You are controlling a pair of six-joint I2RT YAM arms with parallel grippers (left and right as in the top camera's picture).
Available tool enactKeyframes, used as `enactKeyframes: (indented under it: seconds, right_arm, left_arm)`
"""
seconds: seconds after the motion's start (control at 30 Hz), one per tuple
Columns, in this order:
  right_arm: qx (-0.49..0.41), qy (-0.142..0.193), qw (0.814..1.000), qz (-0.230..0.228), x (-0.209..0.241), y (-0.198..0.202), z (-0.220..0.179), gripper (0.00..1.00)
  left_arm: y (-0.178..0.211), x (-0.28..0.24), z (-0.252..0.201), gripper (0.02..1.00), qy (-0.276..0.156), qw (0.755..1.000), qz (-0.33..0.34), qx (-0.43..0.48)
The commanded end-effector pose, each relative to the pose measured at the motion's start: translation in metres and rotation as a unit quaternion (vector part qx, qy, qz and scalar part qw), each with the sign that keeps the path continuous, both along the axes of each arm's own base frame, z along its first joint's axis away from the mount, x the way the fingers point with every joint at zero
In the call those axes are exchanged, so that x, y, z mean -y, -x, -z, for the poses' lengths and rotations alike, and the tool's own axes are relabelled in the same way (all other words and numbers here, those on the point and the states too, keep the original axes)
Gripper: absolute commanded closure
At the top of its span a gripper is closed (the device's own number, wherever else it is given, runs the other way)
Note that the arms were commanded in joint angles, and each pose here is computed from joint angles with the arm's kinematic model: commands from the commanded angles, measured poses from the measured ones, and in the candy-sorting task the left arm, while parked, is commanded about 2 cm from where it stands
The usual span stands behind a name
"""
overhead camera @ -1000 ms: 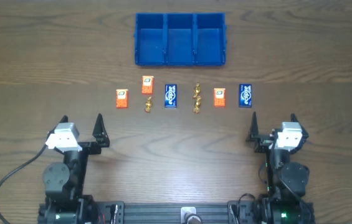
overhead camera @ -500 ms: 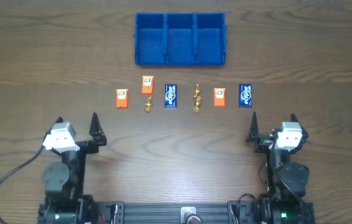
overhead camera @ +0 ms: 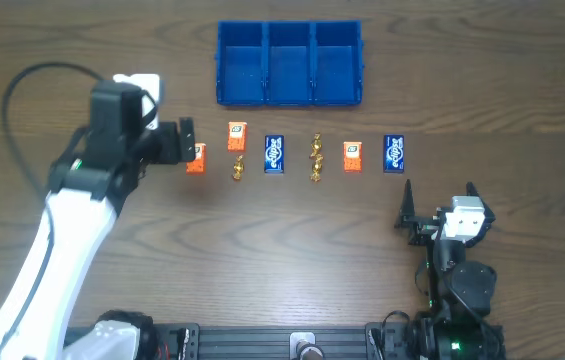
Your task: Sort Candies Into Trays
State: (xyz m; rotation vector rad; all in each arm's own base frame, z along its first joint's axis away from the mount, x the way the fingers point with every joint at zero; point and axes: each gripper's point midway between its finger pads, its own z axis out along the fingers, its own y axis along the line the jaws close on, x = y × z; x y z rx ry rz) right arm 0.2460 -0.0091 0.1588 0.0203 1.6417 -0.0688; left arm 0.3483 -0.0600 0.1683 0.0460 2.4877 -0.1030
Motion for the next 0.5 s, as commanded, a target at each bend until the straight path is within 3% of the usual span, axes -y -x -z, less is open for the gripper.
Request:
enactKeyframes:
  seconds: [0.03,0.23,0.5]
  right_arm:
    - [-0.001,0.007,1.0,0.001,0.001,0.0,0.001,0.003]
    - [-0.001,0.007,1.0,0.001,0.001,0.0,0.001,0.003]
    - [-0.001,0.007,1.0,0.001,0.001,0.0,0.001,0.003]
  left_arm:
    - [-0.009,0.008,0.065,0.023,0.001,0.996,0.003,-0.094]
    - [-0.018,0.018,0.115,0.02,0.01,0.99,0.013,-0.143]
    - [-0.021,0.026,0.145,0.018,0.002,0.986,0.024,-0.163]
